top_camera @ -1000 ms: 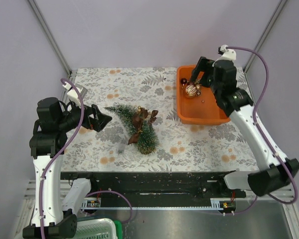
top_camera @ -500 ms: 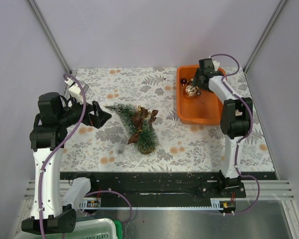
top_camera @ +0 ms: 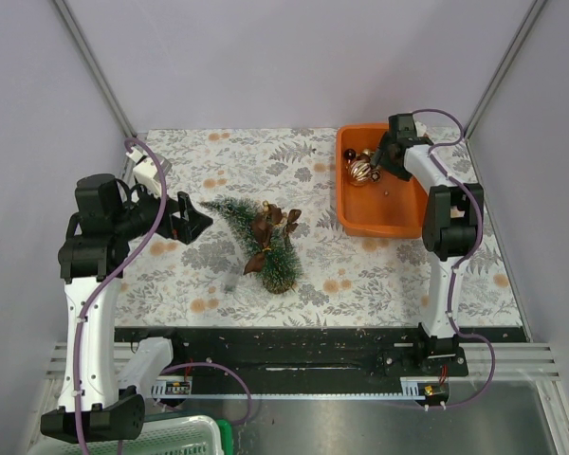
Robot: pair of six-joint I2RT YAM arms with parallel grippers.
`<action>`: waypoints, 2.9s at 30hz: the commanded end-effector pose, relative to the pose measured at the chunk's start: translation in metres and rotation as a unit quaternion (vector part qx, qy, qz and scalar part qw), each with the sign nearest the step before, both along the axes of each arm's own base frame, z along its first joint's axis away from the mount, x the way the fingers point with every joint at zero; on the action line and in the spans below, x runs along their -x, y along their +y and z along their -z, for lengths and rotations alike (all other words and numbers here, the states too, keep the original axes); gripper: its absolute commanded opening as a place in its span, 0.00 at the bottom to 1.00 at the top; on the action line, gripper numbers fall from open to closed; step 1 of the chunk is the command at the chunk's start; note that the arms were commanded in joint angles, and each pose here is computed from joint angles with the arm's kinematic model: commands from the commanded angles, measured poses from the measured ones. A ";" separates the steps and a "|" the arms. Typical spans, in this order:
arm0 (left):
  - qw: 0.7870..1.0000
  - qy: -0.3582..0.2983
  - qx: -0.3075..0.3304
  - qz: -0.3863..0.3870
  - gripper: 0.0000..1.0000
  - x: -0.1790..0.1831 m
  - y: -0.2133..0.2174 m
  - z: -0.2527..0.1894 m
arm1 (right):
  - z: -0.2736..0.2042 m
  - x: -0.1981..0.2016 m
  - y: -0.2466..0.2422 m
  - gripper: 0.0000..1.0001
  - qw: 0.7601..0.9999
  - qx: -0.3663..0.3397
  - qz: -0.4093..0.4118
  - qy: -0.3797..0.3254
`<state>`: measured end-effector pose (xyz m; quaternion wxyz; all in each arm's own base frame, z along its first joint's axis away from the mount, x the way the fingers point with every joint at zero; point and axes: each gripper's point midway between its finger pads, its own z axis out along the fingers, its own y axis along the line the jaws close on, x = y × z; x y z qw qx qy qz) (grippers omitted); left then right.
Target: Decorate the small christmas tree
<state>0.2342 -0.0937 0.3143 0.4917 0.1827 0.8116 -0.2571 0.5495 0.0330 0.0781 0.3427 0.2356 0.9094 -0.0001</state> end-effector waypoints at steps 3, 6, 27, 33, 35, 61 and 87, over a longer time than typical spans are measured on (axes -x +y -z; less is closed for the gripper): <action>0.999 -0.038 -0.012 -0.004 0.99 -0.002 0.003 -0.013 | -0.027 -0.020 -0.003 0.80 0.999 0.001 0.016 -0.051; 0.999 -0.039 -0.013 -0.005 0.99 -0.002 0.004 -0.013 | -0.041 -0.033 -0.015 0.80 0.996 0.017 0.039 -0.074; 0.999 -0.023 -0.025 -0.013 0.99 -0.009 0.009 0.000 | 0.020 -0.076 -0.050 0.77 0.997 0.021 0.063 -0.034; 0.999 -0.018 -0.027 -0.013 0.99 -0.009 0.010 0.005 | 0.018 -0.075 -0.049 0.66 0.997 0.016 0.058 -0.038; 1.000 -0.013 -0.024 -0.012 0.99 -0.009 0.009 0.007 | 0.019 -0.072 -0.048 0.63 0.998 0.015 0.056 -0.040; 0.999 -0.029 0.018 0.006 0.99 0.004 -0.005 -0.003 | -0.142 0.089 0.062 0.34 0.947 -0.253 -0.120 -0.158; 0.995 -0.088 0.025 0.036 0.99 0.027 -0.015 -0.039 | -0.208 0.364 0.199 0.32 0.809 -0.395 -0.427 -0.089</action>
